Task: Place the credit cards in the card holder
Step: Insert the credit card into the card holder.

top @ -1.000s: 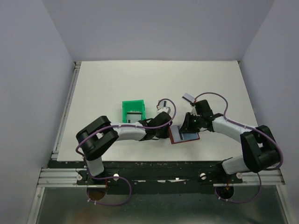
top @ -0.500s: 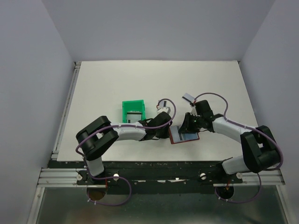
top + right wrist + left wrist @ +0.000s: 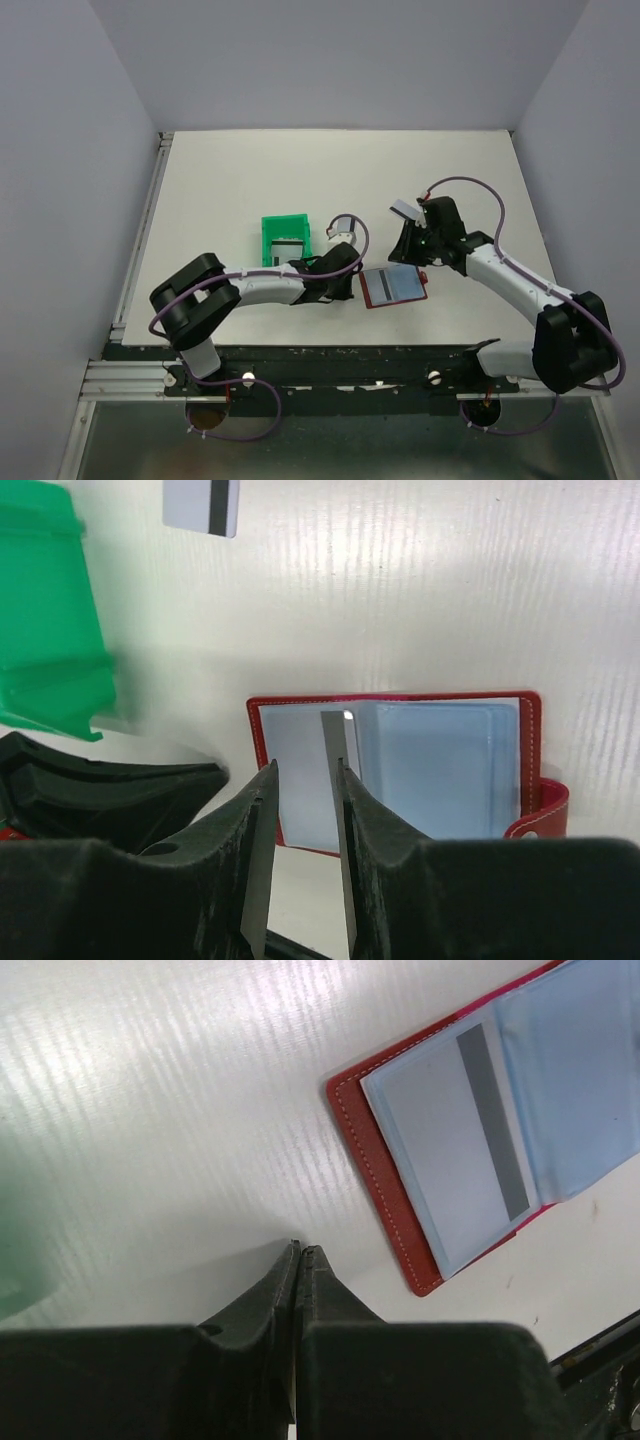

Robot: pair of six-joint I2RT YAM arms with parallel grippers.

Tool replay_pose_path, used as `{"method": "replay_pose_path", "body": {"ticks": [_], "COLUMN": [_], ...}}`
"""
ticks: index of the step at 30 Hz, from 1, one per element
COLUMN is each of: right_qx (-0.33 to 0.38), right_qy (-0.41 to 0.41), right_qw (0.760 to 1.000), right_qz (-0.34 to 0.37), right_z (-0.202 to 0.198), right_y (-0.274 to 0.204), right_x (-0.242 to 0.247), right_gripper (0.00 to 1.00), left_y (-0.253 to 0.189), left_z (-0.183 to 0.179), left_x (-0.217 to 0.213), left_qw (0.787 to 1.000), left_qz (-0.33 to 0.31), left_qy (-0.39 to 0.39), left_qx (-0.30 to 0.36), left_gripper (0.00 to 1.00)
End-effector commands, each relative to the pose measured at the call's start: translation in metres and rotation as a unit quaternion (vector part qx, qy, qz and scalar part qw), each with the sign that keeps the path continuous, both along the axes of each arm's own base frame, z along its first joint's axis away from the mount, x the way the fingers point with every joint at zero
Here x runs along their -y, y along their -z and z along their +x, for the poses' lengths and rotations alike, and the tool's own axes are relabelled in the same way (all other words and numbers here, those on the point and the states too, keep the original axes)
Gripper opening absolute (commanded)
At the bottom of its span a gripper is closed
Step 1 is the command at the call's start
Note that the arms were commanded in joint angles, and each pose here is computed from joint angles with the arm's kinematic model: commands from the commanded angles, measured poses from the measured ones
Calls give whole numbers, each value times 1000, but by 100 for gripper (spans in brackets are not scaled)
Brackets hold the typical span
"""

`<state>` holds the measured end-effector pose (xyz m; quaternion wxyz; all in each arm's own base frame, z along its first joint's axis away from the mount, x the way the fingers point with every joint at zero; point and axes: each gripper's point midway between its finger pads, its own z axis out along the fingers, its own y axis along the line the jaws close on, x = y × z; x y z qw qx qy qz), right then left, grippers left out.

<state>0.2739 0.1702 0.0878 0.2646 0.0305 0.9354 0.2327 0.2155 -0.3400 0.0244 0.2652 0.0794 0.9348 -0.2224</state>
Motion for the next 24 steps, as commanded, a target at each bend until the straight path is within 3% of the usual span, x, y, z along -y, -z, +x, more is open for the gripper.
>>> {"method": "replay_pose_path", "body": {"ticks": [1,8,15,24], "right_qx": [-25,-59,-93,-125], "right_qy": [23,85,113,121], "right_qw": [998,987,978,971], "right_qz": [-55,-123,-149,-164], "right_z": [2,-6,-23,-26], "right_y": [7,22,39,60], "right_x": [16,46,60,62], "right_gripper": [37,33,26,19], "left_y": [-6,-36,-93,-67], "left_z": [5,18,15,6], "left_x": [-21,-15,38,80], "left_qw": [1000,999,984,984], "left_qz": [22,-15,-110,-105], "left_qy": [-18,-13,85,129], "left_qx": [12,39,107,69], "left_gripper": [10,10,11,10]}}
